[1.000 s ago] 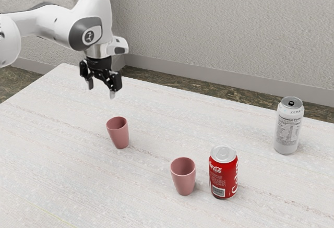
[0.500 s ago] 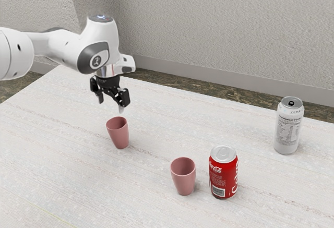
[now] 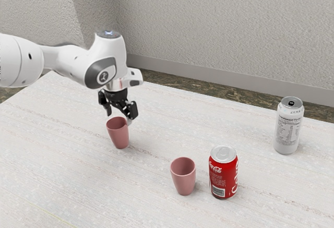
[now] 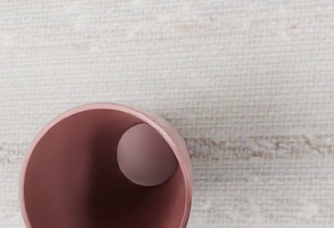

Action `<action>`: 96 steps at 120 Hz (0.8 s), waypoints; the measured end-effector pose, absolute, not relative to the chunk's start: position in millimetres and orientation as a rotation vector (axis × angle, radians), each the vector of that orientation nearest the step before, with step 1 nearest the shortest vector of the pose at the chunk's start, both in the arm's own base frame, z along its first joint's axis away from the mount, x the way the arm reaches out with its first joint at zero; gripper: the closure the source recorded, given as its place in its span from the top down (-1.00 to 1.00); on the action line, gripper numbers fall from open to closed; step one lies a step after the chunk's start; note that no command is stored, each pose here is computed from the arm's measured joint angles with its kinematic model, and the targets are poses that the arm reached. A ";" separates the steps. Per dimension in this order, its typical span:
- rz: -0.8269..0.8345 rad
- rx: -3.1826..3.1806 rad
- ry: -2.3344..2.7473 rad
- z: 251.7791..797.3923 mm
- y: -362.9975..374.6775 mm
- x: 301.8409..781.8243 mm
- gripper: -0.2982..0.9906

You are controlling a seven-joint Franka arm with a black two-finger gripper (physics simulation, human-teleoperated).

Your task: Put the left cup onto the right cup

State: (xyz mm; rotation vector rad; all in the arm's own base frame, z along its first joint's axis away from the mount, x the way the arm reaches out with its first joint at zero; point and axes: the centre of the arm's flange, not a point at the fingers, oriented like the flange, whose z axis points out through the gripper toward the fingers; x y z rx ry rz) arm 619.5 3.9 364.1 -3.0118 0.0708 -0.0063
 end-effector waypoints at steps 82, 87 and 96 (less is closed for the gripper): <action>-0.018 -3.028 0.030 313.3 1.9 630.5 0.35; -0.019 -3.029 0.029 311.1 1.7 630.9 0.32; -0.020 -3.031 0.025 307.0 1.5 631.6 0.26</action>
